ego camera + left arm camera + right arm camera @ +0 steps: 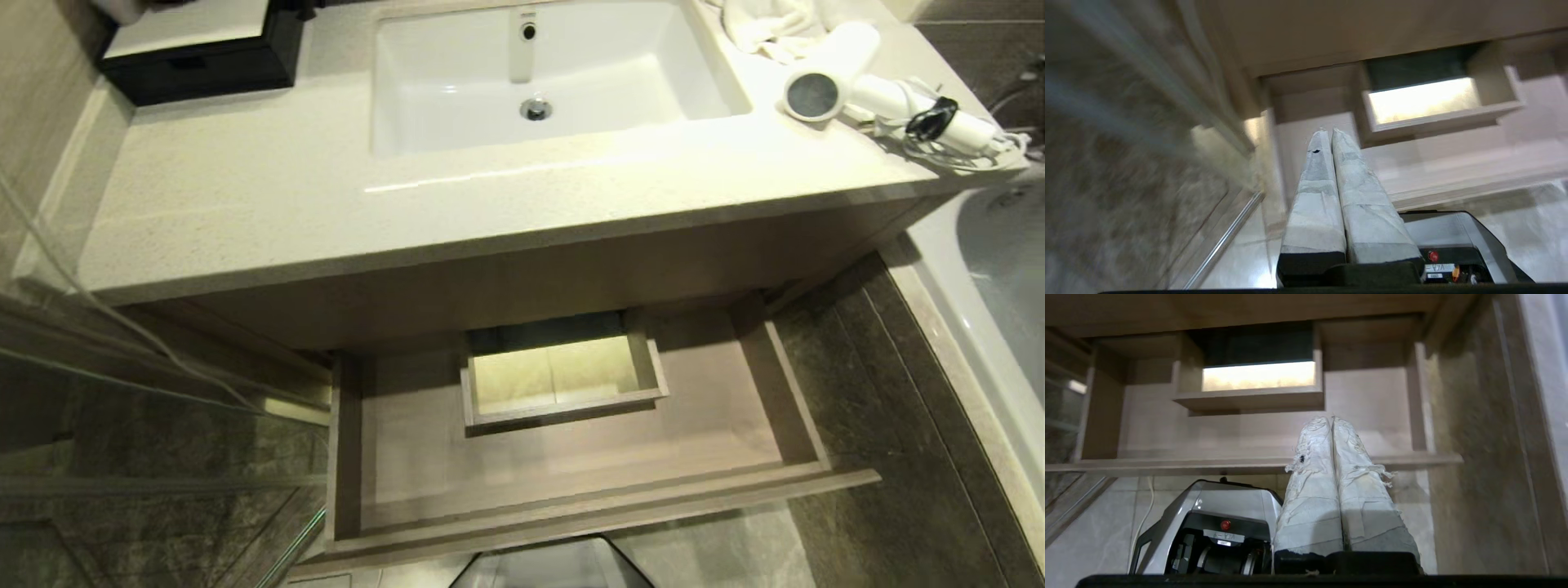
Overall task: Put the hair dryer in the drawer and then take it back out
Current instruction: Pick up the hairdryer
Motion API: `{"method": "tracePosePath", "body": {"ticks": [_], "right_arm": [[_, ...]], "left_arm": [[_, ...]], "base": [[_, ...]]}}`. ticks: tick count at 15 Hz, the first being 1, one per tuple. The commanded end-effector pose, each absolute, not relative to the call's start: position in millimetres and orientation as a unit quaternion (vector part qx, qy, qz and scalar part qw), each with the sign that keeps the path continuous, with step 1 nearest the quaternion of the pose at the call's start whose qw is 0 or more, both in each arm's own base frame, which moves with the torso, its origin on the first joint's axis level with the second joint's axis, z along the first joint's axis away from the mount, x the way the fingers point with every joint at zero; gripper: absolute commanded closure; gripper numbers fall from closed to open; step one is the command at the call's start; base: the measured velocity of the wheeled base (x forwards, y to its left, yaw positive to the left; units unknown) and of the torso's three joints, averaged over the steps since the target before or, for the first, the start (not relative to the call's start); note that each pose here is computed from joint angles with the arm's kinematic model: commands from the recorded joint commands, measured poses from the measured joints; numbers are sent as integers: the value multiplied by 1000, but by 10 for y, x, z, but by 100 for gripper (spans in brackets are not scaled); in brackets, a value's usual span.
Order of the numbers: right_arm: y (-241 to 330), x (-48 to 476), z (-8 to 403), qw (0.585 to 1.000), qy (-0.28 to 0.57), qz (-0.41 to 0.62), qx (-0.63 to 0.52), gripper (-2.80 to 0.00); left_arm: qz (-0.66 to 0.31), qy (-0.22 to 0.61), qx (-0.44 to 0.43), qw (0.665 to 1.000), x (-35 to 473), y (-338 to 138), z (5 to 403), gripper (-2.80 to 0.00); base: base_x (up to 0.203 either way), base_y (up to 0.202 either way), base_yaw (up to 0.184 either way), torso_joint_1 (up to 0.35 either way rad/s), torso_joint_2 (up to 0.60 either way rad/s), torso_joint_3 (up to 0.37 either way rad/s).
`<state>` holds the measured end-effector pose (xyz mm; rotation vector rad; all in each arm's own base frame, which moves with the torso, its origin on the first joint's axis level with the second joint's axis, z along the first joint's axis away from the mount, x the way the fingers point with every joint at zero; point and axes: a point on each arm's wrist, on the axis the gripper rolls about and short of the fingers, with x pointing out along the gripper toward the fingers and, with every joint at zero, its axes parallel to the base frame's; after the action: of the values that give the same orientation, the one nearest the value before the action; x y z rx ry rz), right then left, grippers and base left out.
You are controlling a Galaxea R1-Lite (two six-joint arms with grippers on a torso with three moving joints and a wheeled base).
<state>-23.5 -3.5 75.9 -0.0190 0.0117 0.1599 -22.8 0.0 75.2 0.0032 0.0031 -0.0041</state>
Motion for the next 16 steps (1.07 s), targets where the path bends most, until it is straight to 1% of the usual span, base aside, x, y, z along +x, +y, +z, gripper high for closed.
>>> {"method": "tracePosePath", "body": {"ticks": [1, 3, 12, 14, 16], "right_arm": [[-40, -263, 748, 997, -13, 80, -9, 0], [-40, -263, 748, 997, -13, 80, -9, 0], [-40, -265, 752, 997, -14, 81, -10, 0], [-40, -265, 752, 997, -14, 80, -10, 0], [-40, -265, 752, 997, -14, 80, -10, 0]], "left_arm": [[-2, 2, 2, 1000, -228, 0, 751, 0], [-1, 2, 2, 1000, -228, 0, 751, 0], [-1, 2, 2, 1000, -227, 0, 747, 0], [-2, 2, 2, 1000, -227, 0, 747, 0], [-2, 2, 2, 1000, -228, 0, 751, 0]], "base": [[0, 5, -160, 2, 4, 5], [0, 1, -116, -1, 4, 5], [0, 0, 0, 0, 0, 0], [0, 0, 0, 112, -1, 140], [0, 0, 0, 234, -3, 214]]}}
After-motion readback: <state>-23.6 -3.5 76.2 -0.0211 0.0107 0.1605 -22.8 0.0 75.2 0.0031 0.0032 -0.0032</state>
